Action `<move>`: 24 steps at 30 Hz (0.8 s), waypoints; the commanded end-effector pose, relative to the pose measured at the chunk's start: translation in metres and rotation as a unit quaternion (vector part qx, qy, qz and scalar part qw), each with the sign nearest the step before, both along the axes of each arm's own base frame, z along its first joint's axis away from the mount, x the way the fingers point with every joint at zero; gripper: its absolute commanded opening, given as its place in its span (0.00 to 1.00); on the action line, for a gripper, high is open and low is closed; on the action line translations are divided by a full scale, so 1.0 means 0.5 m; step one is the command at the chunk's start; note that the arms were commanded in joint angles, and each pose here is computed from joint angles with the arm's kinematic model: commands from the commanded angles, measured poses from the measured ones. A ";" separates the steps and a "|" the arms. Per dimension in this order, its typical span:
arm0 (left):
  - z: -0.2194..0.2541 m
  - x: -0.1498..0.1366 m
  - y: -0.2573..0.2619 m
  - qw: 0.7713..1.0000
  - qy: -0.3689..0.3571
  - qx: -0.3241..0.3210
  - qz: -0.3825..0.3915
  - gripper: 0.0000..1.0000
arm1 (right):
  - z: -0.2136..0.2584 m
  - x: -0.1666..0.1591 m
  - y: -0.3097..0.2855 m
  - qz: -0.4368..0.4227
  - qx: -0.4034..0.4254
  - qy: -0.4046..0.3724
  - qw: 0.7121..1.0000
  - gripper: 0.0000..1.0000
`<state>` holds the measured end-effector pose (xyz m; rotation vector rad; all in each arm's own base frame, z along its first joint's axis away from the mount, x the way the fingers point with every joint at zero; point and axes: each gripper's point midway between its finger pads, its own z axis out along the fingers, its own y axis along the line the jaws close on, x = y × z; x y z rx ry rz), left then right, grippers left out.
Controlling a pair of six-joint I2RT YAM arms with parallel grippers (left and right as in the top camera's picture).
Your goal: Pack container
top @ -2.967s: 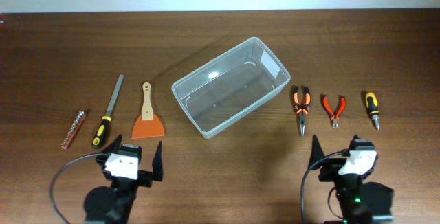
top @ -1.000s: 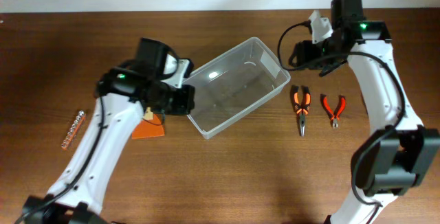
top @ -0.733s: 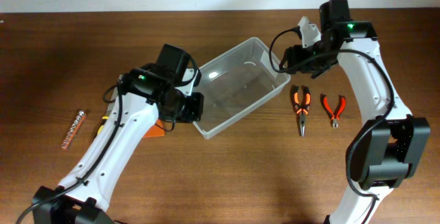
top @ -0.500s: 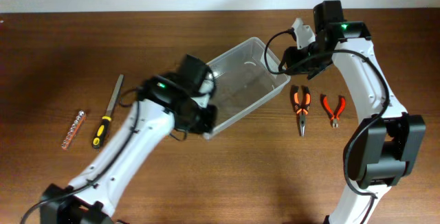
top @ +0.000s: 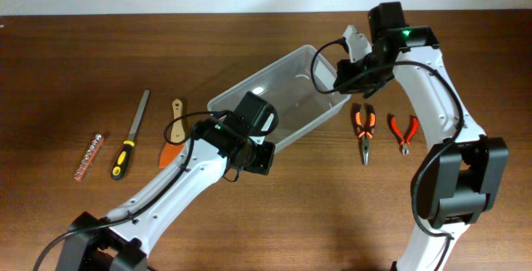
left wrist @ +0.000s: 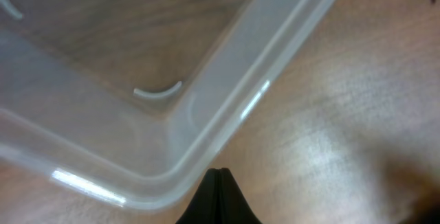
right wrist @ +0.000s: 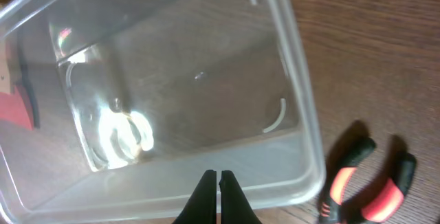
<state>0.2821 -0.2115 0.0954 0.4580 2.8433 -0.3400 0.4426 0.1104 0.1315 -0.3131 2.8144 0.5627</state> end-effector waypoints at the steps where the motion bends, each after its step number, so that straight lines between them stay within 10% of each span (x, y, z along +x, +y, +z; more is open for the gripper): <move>1: -0.044 -0.009 0.011 1.000 0.007 0.016 0.002 0.02 | -0.022 -0.005 0.023 0.013 0.009 0.016 1.000 0.04; 24: -0.097 0.016 0.052 0.998 0.009 0.064 0.026 0.02 | -0.091 -0.080 -0.002 0.010 -0.031 0.103 0.994 0.04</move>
